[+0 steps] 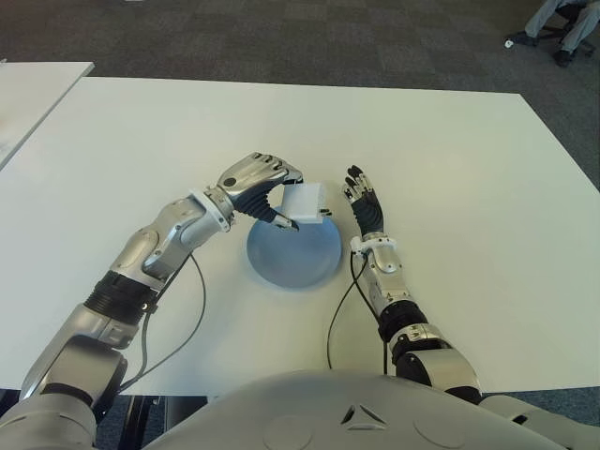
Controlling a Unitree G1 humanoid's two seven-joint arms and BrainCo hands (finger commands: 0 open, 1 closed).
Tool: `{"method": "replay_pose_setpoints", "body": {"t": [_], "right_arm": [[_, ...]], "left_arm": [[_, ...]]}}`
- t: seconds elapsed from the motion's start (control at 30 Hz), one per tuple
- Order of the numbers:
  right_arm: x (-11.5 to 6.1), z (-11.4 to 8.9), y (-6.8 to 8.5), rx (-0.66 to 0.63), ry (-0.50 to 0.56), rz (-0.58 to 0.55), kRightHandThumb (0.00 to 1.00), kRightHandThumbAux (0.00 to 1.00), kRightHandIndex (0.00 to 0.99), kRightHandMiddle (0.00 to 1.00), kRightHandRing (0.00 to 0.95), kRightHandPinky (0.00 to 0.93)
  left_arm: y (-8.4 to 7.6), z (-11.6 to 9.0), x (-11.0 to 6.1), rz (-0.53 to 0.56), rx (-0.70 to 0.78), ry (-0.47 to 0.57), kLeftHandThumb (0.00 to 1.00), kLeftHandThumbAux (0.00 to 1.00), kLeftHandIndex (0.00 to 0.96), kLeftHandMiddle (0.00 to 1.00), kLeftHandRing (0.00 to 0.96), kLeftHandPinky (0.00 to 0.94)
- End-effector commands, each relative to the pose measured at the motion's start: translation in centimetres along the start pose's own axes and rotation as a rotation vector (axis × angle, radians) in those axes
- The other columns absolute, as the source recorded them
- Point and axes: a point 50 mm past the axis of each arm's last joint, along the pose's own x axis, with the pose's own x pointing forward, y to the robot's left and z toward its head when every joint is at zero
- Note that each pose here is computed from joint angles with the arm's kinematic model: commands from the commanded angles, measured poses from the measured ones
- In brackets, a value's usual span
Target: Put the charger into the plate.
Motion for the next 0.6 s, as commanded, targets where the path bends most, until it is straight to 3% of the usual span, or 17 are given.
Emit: {"method": "replay_pose_setpoints", "body": {"t": [0.03,0.3,0.33,0.37,0.43,0.53,0.6], "right_arm": [[-1.3,-2.2,1.5,0.084,0.113,-0.020,0.000,0.523,0.044,0.034,0.031,0.078],[-1.4,-2.1,1.6,0.078,0.109,-0.026,0.000,0.513,0.040,0.011,0.012,0.071],[-1.4,-2.1,1.6,0.076,0.108,-0.027,0.000,0.510,0.038,0.008,0.009,0.069],[-1.4,-2.1,1.6,0.074,0.106,-0.027,0.000,0.509,0.037,0.007,0.008,0.068],[-1.4,-2.0,1.6,0.071,0.103,-0.025,0.000,0.509,0.029,0.003,0.004,0.061],[-1.4,-2.0,1.6,0.070,0.100,-0.021,0.000,0.518,0.020,0.000,0.001,0.055],[-1.4,-2.0,1.6,0.072,0.096,-0.015,0.000,0.526,0.015,0.000,0.001,0.050]], "left_arm": [[-0.9,0.0,-0.3,-0.049,-0.008,0.010,0.749,0.697,0.443,0.844,0.842,0.807],[-1.6,-0.1,-1.2,-0.161,-0.005,-0.006,0.705,0.695,0.431,0.739,0.708,0.665],[-1.7,-0.1,-1.3,-0.175,0.010,-0.012,0.598,0.616,0.367,0.635,0.616,0.576],[-1.8,0.0,-1.5,-0.197,0.036,-0.024,0.559,0.588,0.343,0.598,0.583,0.544],[-1.9,0.3,-1.7,-0.225,0.075,-0.048,0.402,0.498,0.200,0.346,0.335,0.314],[-1.9,0.7,-1.8,-0.237,0.096,-0.065,0.286,0.437,0.108,0.178,0.165,0.157],[-1.7,0.9,-1.8,-0.242,0.099,-0.070,0.241,0.419,0.076,0.123,0.107,0.096]]}}
